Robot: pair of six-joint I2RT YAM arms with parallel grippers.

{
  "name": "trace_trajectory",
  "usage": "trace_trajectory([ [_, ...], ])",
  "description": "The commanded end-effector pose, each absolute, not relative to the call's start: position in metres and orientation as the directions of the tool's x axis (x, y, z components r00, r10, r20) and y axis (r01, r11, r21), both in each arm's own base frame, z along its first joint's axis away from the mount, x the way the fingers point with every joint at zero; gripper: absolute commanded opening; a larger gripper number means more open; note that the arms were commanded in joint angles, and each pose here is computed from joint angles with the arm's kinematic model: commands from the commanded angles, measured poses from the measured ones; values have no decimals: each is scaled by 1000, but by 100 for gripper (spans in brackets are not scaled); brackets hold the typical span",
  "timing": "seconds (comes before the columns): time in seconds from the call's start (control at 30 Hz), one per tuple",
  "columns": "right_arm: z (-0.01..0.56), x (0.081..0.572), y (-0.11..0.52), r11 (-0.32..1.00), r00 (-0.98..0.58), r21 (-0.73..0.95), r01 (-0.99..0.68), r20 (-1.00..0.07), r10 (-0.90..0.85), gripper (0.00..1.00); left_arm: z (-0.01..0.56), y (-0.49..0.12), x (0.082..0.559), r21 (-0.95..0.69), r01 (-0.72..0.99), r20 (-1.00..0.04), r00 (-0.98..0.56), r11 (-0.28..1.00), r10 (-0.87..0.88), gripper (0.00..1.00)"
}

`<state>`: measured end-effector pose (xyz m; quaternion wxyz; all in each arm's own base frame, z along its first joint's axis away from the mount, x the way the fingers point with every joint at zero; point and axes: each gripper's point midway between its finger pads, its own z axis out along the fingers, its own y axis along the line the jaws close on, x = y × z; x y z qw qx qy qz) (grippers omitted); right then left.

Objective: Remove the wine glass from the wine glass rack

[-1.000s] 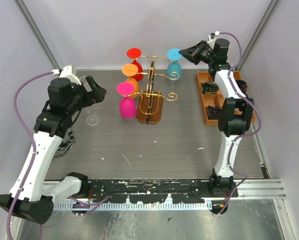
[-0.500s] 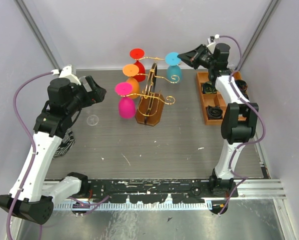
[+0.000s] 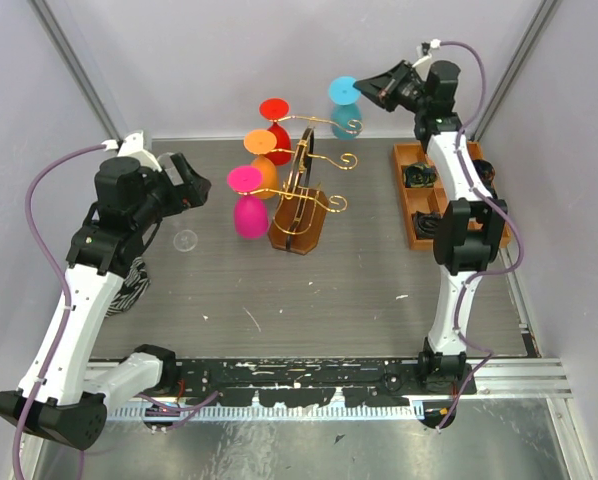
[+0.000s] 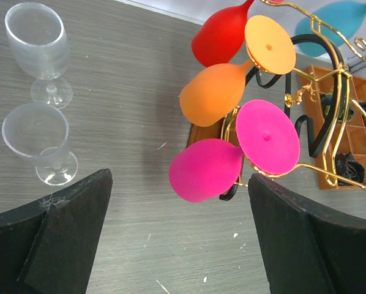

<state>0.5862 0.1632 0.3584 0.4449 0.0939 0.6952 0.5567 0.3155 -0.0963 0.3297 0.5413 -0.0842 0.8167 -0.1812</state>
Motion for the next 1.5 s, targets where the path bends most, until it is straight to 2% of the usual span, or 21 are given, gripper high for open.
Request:
trace_trajectory([
  [0.0, 430, 577, 115, 513, -358, 672, -534, -730, 583, 1, 340, -89, 311, -349, 59, -878, -370, 935, -305, 99],
  [0.1, 474, 541, 124, 659, -138, 379, -650, -911, 388, 1, 349, -86, 314, -334, 54, -888, -352, 941, -296, 98],
  [0.2, 502, 495, 158, 760, 132, -3, -650, -985, 109, 1, 364, -87, 318, -330, 63, -895, -338, 942, -291, 98],
  [0.3, 510, 442, 215, 721, 359, -385, -577, -912, -199, 1, 383, -91, 321, -320, 94, -903, -333, 943, -273, 98],
  [0.37, 506, 397, 265, 634, 447, -531, -562, -840, -307, 1, 402, -93, 321, -314, 116, -912, -314, 942, -265, 98],
  [0.47, 494, 349, 308, 537, 511, -677, -503, -734, -448, 1, 429, -96, 317, -302, 164, -926, -284, 939, -249, 98],
  [0.53, 485, 317, 338, 465, 542, -742, -483, -670, -507, 1, 447, -98, 312, -287, 196, -936, -264, 938, -232, 98],
  [0.67, 468, 264, 386, 338, 589, -842, -421, -537, -604, 1, 483, -78, 300, -274, 140, -952, -179, 952, -248, 98],
  [0.77, 451, 244, 410, 245, 608, -891, -381, -441, -660, 1, 503, -74, 285, -273, 155, -959, -124, 949, -256, 98],
  [0.87, 436, 234, 429, 174, 629, -918, -357, -374, -682, 1, 500, -79, 276, -266, 188, -958, -158, 946, -238, 98],
  [1.2, 422, 203, 463, 89, 685, -934, -345, -315, -657, 1, 469, -103, 284, -212, 305, -948, -296, 928, -119, 98],
  [1.47, 414, 184, 471, 48, 714, -939, -342, -293, -636, 1, 457, -117, 289, -236, 361, -939, -325, 902, -115, 98],
])
